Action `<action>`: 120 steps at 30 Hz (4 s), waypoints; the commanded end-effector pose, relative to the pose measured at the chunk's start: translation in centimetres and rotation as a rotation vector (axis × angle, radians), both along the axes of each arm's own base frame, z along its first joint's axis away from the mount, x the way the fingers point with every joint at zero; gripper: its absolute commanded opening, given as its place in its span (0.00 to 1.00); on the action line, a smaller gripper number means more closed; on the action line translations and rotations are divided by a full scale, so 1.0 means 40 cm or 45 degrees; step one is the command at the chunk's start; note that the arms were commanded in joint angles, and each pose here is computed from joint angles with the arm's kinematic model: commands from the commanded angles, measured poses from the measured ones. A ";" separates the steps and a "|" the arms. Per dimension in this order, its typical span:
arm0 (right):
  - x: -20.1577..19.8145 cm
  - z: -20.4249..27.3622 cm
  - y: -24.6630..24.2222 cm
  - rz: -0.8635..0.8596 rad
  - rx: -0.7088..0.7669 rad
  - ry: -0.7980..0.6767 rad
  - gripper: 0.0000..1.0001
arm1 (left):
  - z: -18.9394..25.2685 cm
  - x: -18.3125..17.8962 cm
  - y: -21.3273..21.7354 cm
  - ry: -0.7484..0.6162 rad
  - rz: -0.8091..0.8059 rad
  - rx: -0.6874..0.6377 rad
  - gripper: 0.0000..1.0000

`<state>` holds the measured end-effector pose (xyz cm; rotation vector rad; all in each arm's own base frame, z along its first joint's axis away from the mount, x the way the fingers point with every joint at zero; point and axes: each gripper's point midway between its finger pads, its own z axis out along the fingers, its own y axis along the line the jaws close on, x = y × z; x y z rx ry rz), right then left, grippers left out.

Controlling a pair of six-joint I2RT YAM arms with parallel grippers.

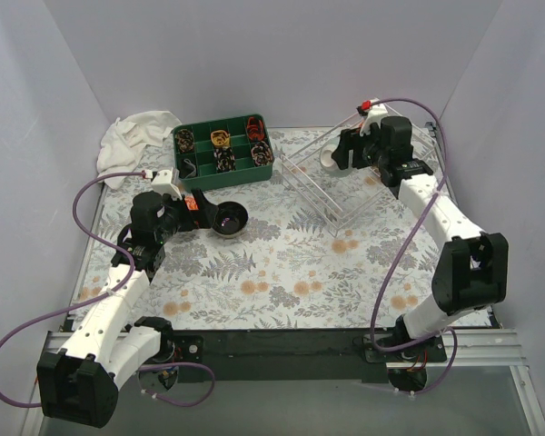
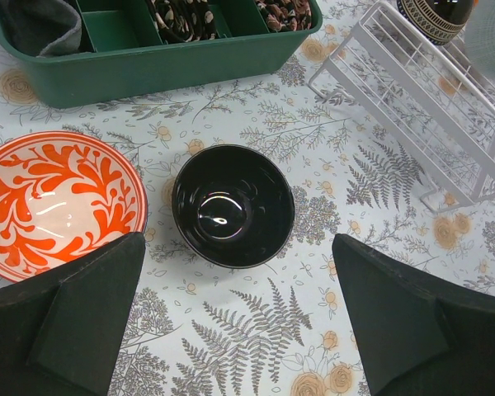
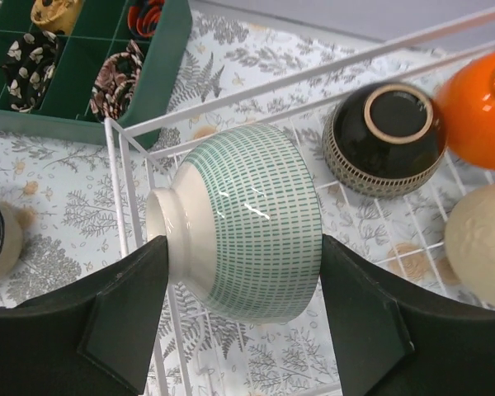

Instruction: Unload the bowls from the dish rack

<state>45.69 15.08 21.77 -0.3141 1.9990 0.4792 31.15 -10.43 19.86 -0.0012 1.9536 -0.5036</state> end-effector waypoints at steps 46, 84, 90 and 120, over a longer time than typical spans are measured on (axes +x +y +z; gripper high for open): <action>-0.620 0.084 0.436 0.027 -1.302 -1.531 0.11 | 0.056 -0.068 -0.205 0.415 -0.334 -0.404 0.98; -0.649 0.083 0.456 0.075 -1.334 -1.578 0.21 | -0.067 -0.075 -0.350 0.694 -0.440 -0.282 0.00; -0.649 0.078 0.450 0.076 -1.349 -1.570 0.47 | -0.021 -0.040 -0.335 0.591 -0.384 -0.249 0.00; -0.629 -0.035 0.398 0.161 -1.193 -1.241 0.99 | 0.103 0.150 0.086 0.151 0.411 0.085 0.00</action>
